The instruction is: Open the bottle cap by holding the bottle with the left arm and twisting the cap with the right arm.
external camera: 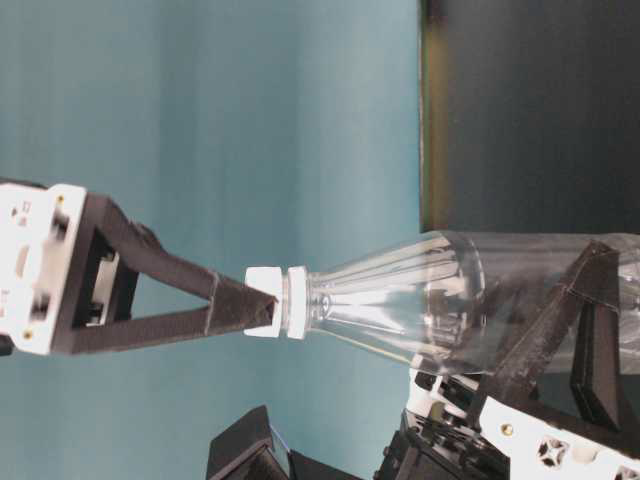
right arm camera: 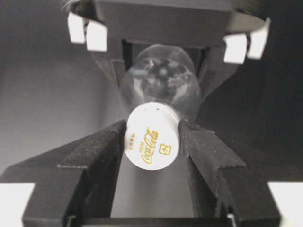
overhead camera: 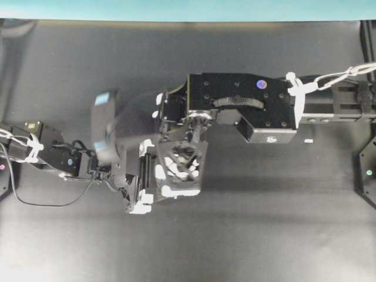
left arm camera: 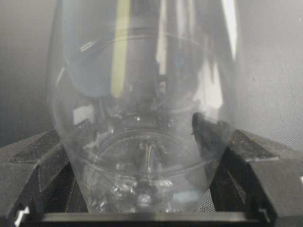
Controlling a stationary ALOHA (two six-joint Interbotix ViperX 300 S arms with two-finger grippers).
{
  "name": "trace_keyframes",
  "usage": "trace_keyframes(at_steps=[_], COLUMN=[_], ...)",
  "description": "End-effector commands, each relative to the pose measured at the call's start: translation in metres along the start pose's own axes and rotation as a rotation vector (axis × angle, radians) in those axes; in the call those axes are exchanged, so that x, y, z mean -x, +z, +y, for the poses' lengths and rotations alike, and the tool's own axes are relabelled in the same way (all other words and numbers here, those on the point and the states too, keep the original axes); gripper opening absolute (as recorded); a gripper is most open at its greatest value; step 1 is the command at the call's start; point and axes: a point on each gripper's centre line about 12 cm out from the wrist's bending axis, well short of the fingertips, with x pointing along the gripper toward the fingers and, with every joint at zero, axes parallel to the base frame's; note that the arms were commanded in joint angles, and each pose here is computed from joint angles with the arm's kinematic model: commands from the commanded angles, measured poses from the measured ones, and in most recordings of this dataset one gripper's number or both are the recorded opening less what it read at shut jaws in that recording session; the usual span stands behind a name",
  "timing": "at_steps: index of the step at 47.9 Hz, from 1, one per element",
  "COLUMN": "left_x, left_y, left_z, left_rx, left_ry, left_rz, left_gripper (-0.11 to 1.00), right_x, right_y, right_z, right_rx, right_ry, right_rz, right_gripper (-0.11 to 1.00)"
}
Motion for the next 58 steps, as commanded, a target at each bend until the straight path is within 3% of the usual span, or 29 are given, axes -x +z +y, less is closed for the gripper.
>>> trace_keyframes(at_steps=[1,5,9,34,41,44,58], left_x=[-0.001,-0.001,-0.001,-0.001,-0.002,-0.002,-0.002], left_y=[0.003,0.004,0.003,0.003,0.002,0.000,-0.001], left_z=[-0.002,-0.002,-0.003,-0.003,-0.003,-0.003,-0.003], left_rx=[0.000,0.001,0.000,-0.001,-0.001,-0.001,-0.001], left_ry=[-0.007,-0.007,-0.008,-0.009,-0.008,-0.008,-0.006], left_rz=[-0.009,-0.009,-0.007,-0.006,0.010,0.020,0.042], left_gripper=[0.81,0.81,0.81,0.81,0.81,0.81,0.81], right_x=[0.003,0.001,0.002,0.013,0.018,0.024,0.065], right_y=[0.002,0.002,0.001,0.001,-0.002,-0.002,-0.024], right_z=[0.014,0.017,0.017,0.018,0.018,0.019,0.017], right_rx=[0.124,0.201,0.229,0.219,0.173,0.161,0.081], right_ry=[0.008,0.007,0.004,-0.002,-0.004,-0.004,-0.023], right_rz=[-0.005,-0.001,-0.002,-0.018,-0.022,-0.031,-0.057], right_gripper=[0.36,0.36,0.36,0.37,0.75,0.84,0.83])
